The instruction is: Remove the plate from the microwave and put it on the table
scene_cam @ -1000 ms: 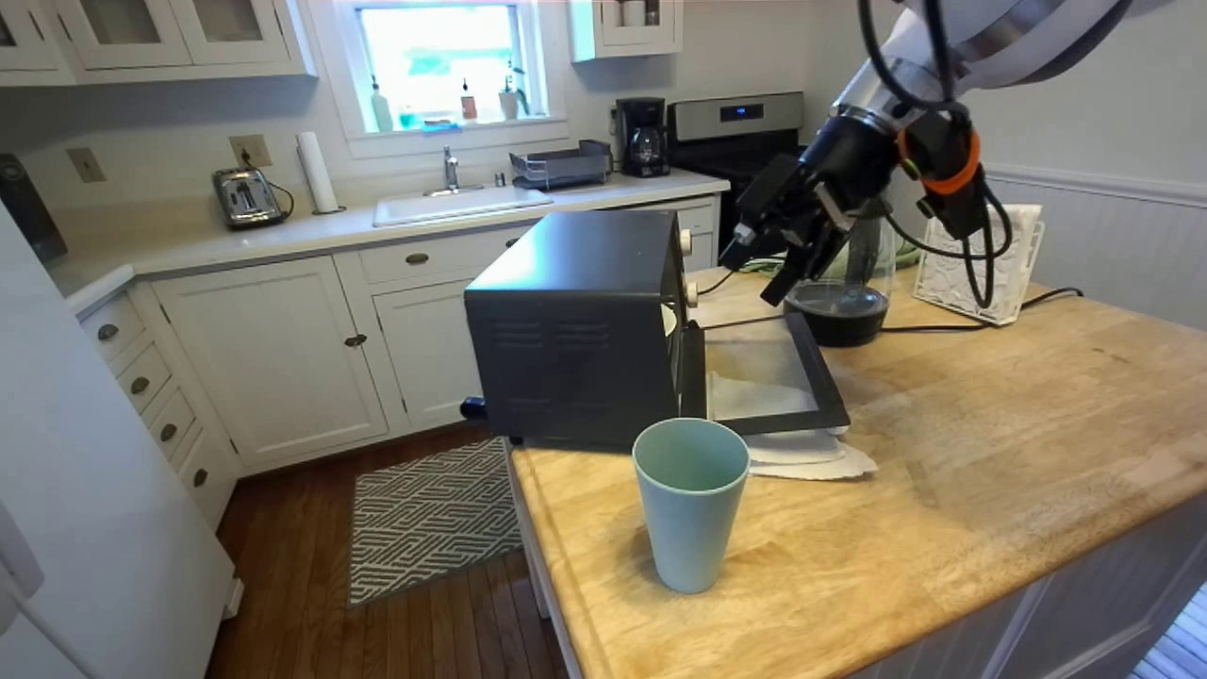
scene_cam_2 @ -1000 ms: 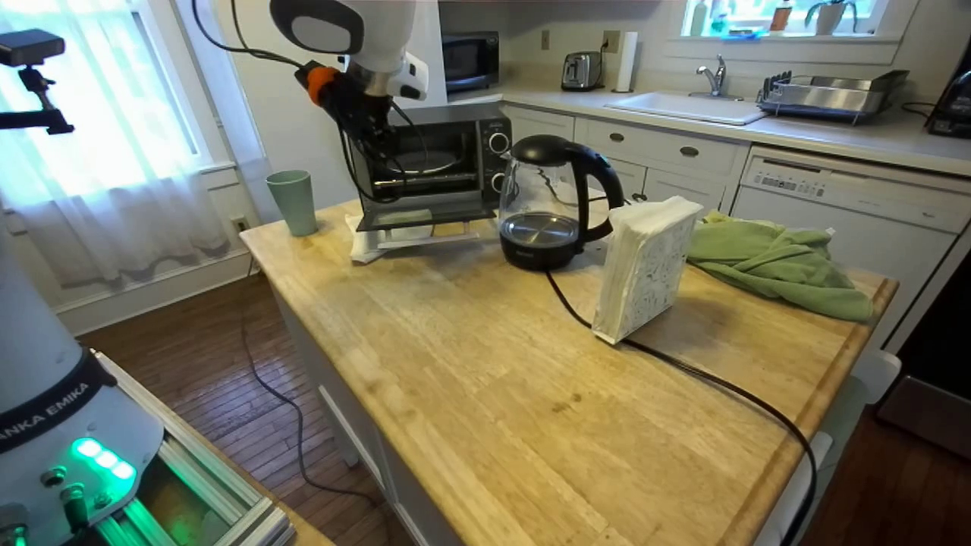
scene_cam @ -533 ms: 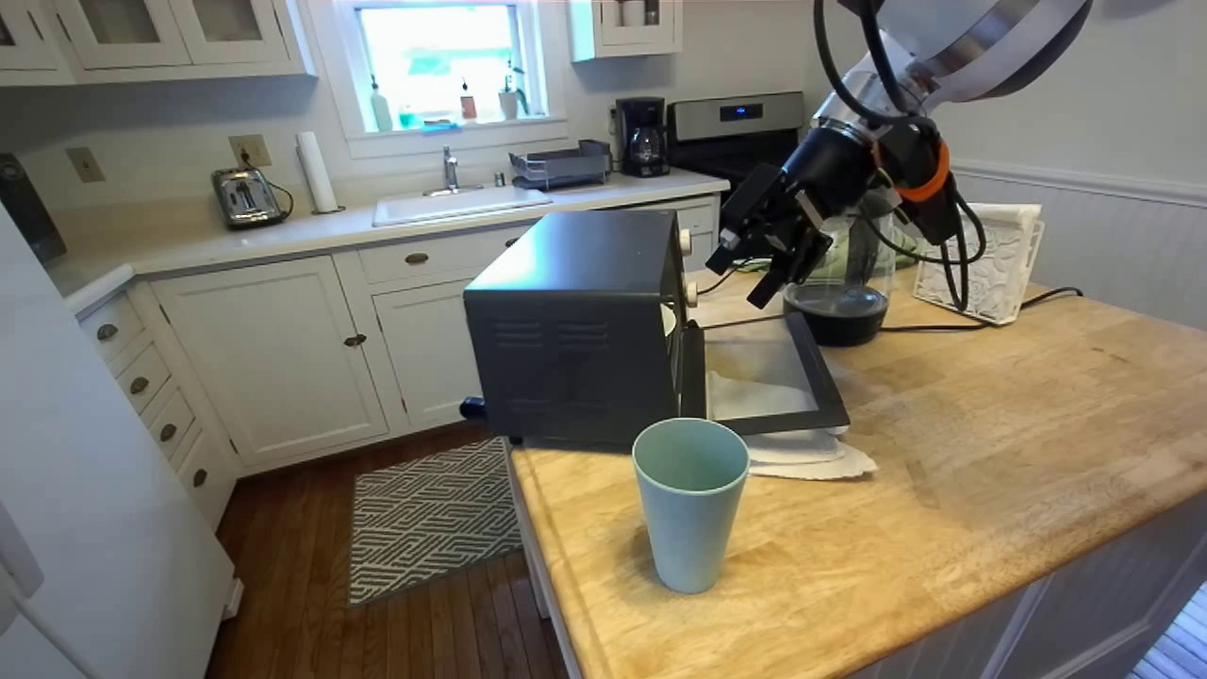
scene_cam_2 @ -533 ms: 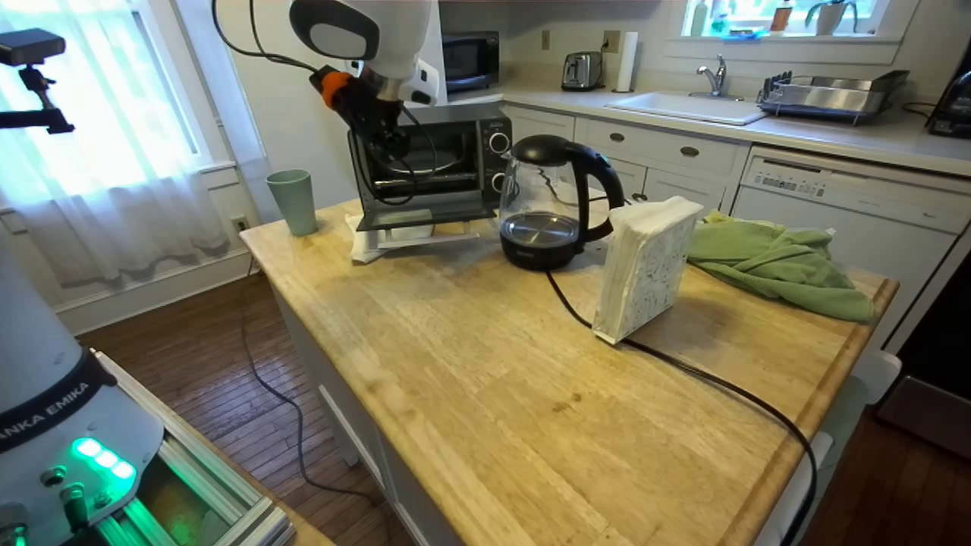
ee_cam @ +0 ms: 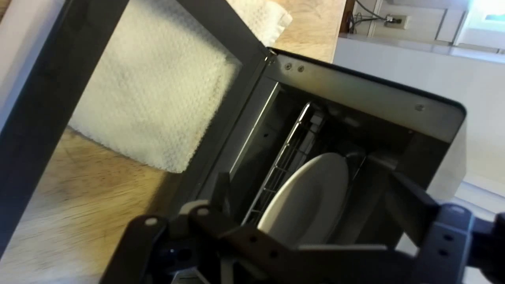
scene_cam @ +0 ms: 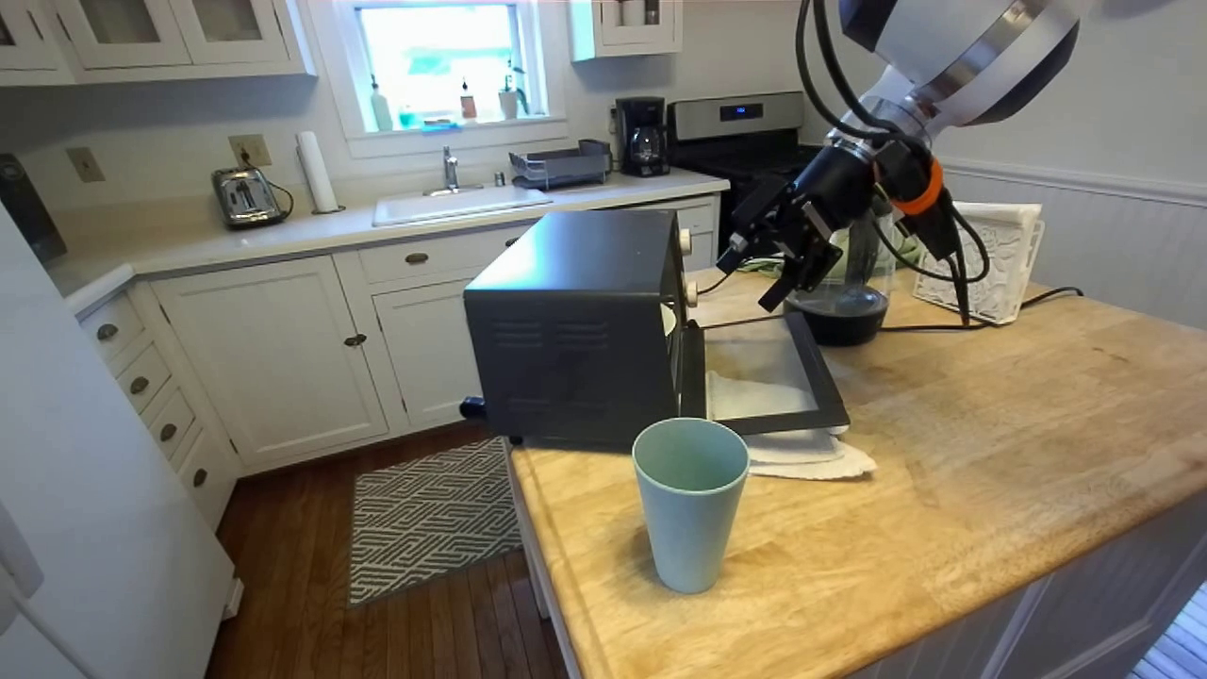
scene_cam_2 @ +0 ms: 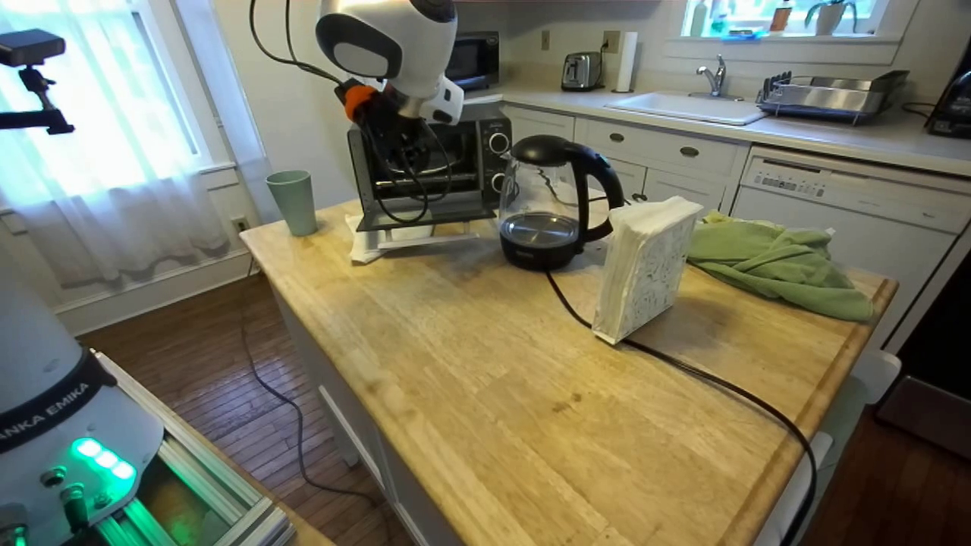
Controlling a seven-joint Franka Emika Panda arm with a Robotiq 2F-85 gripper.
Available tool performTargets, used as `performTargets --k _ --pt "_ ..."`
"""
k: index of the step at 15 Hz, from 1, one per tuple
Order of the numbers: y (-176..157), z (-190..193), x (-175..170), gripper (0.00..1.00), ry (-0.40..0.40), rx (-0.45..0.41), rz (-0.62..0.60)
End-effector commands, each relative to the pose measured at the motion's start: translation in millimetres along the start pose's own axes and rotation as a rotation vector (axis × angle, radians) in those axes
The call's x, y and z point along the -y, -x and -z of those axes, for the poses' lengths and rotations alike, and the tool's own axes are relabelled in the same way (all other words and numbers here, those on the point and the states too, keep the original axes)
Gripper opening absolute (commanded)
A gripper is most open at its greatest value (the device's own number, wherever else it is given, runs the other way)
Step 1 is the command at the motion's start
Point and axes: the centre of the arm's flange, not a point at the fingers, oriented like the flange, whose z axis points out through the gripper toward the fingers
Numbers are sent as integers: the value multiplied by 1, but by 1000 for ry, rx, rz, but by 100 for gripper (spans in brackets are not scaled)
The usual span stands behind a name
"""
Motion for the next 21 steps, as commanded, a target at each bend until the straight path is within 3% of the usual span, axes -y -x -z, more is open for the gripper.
performTargets --k 1,9,10,11,13,21 --pt "-27 -15 -23 100 -50 -33 -63" --pt "-62 -44 -37 100 -127 -88 -179" --pt "-65 -47 -37 96 -134 -88 -190" --pt "-67 -50 -38 74 -141 -91 -201" --pt "-72 -53 -40 69 -155 -94 -224" --pt "-83 -56 -47 12 -173 -109 -271"
